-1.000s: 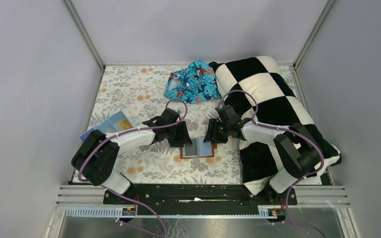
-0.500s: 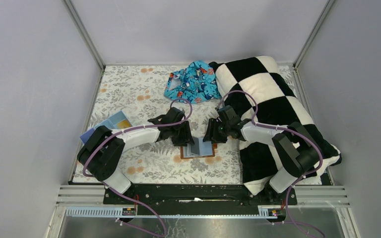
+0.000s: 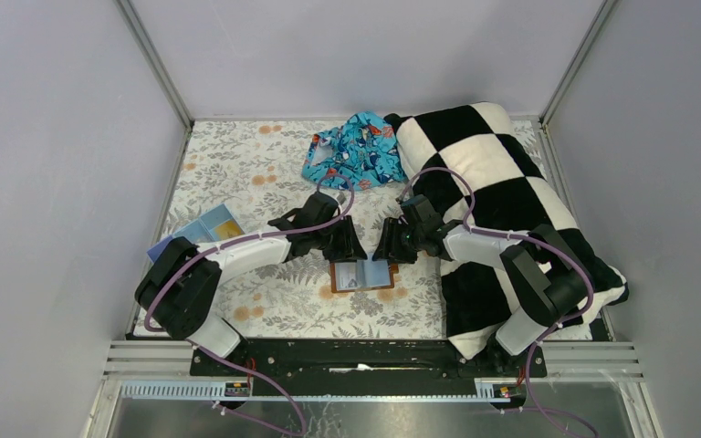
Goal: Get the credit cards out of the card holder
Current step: Remove the credit card from the card holder.
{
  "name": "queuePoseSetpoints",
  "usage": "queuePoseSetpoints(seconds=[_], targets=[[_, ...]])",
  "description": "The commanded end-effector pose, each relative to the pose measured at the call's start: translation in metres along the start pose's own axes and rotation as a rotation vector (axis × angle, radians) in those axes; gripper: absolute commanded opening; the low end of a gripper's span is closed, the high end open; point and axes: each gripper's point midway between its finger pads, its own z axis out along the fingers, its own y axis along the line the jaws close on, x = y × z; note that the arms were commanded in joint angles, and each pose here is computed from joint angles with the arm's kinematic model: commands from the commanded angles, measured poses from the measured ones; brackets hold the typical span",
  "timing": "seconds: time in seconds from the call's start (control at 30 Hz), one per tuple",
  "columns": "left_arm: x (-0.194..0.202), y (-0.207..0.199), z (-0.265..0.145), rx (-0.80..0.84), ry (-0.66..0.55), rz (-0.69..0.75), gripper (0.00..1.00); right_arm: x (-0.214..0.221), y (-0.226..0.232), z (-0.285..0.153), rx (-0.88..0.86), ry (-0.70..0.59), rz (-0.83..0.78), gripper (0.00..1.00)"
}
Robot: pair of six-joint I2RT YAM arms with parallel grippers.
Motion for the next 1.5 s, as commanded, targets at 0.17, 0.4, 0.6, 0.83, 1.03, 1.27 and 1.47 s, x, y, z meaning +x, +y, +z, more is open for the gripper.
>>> queuePoseSetpoints(seconds=[0.17,0.4,0.6,0.83,1.03,1.27,1.47], targets=[[-0.007,-0.028,0.0,0.115,-0.007,0.019,0.37,0.004,-0.002,-0.006,0.006,-0.008,0.003,0.54],[-0.001,-0.046,0.004,0.226,0.036,0.018,0.37,-0.01,-0.012,-0.021,0.063,-0.068,0.007,0.55],[0.0,-0.056,0.004,0.258,0.046,0.033,0.39,-0.026,-0.025,-0.043,0.11,-0.139,0.002,0.55],[-0.001,-0.036,0.0,0.16,-0.001,0.001,0.53,-0.016,0.008,-0.043,-0.058,-0.092,-0.012,0.54],[0.007,-0.02,0.006,0.122,0.007,-0.057,0.52,-0.001,0.033,-0.03,-0.144,-0.043,-0.029,0.52],[0.011,-0.001,0.01,0.061,-0.013,-0.094,0.52,0.012,0.025,-0.019,-0.139,0.001,-0.006,0.51],[0.015,0.001,0.016,0.076,0.0,-0.091,0.52,0.015,0.014,-0.015,-0.1,0.001,-0.002,0.5]])
